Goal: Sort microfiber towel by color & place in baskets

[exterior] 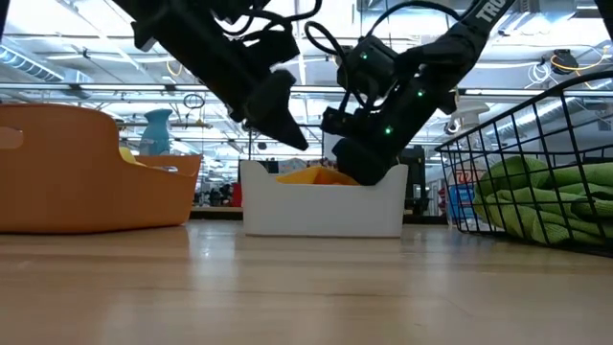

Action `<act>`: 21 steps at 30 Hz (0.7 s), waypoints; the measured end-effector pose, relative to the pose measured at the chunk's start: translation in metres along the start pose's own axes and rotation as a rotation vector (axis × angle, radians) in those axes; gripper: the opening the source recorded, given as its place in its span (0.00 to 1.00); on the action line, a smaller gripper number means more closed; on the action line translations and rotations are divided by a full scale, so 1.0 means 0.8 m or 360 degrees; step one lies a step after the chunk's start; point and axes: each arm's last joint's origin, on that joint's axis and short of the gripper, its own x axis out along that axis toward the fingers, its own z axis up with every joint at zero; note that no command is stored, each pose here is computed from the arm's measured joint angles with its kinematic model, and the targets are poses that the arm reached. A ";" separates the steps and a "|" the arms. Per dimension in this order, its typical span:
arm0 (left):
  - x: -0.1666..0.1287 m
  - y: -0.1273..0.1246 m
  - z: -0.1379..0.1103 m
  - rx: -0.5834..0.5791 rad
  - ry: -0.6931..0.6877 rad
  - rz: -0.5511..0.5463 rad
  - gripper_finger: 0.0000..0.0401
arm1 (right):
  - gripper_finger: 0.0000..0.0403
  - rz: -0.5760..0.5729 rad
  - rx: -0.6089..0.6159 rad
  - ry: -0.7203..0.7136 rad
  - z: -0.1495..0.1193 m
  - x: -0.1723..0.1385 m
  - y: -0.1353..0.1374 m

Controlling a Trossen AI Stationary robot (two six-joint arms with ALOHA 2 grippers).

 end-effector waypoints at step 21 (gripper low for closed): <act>0.035 -0.004 -0.021 0.0105 0.0127 -0.0287 0.21 | 0.00 0.0044 -0.0061 -0.0169 0.025 -0.045 0.010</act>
